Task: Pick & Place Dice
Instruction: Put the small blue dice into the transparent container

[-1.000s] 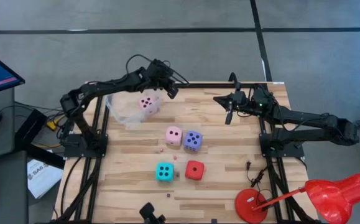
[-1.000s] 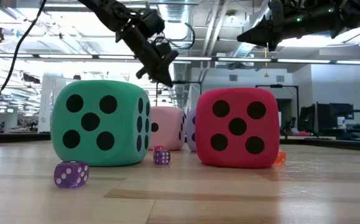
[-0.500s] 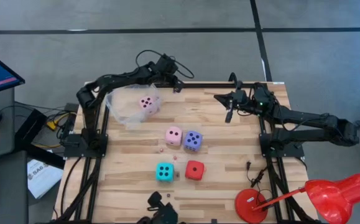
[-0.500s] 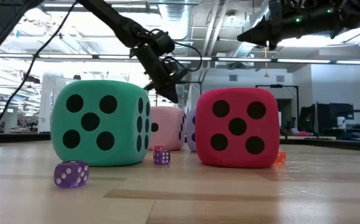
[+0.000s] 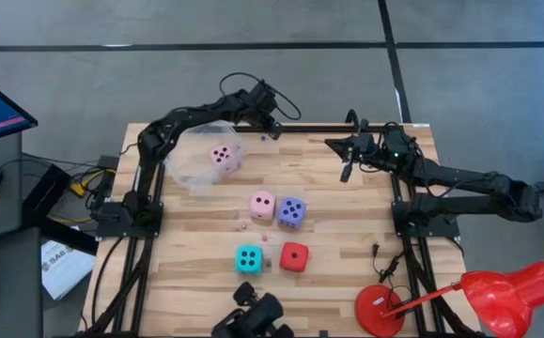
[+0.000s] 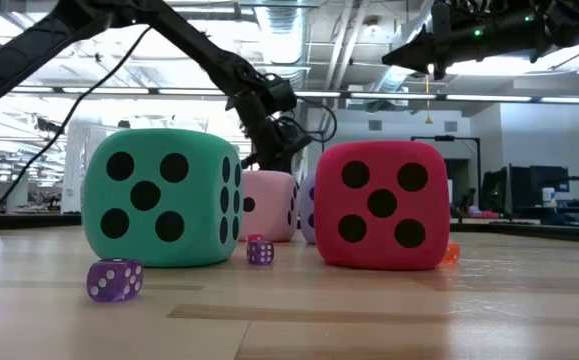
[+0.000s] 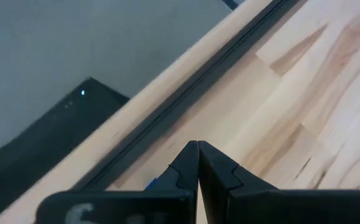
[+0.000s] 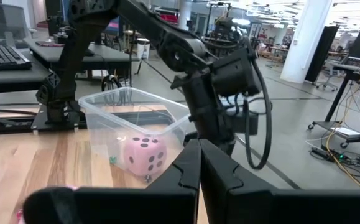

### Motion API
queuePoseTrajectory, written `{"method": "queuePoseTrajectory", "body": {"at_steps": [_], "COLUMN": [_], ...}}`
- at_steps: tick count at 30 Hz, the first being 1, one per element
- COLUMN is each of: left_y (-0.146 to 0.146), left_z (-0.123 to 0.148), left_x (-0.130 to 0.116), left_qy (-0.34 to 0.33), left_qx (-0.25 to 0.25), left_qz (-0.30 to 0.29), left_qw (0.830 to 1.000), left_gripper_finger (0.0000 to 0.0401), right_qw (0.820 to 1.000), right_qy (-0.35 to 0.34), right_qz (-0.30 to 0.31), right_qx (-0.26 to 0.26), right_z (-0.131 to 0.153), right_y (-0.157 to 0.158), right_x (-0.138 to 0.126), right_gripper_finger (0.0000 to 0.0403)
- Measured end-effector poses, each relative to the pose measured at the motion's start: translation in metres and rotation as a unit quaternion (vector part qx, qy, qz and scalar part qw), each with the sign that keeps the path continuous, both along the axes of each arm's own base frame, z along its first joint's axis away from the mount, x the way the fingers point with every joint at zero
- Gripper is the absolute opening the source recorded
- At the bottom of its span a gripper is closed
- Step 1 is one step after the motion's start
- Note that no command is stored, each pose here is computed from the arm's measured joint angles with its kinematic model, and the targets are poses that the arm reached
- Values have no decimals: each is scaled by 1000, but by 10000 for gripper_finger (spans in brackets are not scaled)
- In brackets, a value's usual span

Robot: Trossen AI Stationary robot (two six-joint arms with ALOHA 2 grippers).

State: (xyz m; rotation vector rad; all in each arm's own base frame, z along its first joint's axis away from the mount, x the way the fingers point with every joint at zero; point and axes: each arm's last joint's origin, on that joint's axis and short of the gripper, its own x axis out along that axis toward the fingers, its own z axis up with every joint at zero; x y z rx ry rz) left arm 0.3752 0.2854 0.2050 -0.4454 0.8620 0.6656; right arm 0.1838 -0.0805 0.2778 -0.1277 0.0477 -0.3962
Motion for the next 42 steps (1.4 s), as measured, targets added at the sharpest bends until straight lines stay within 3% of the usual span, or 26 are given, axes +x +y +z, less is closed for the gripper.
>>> {"method": "queuePoseTrajectory", "body": {"at_steps": [10, 31, 35, 42], "left_y": [0, 0, 2, -5], "left_z": [-4, -4, -2, -18], "left_x": [3, 3, 6, 3], "left_qy": [-2, 2, -13, -6], "left_qx": [-2, 7, 19, -6], "left_qz": [3, -10, -10, 71], "left_qw": [1000, 1000, 1000, 997], "left_gripper_finger": [30, 258, 276, 272], "right_qw": [1000, 1000, 1000, 1000], "right_qy": [3, 6, 6, 6], "right_qz": [0, 0, 1, 1], "right_qx": [-1, -2, -2, -1], "right_z": [0, -1, -1, -1], "right_y": [0, 0, 0, 0], "right_x": [0, 0, 0, 0], "right_gripper_finger": [0, 0, 0, 0]}}
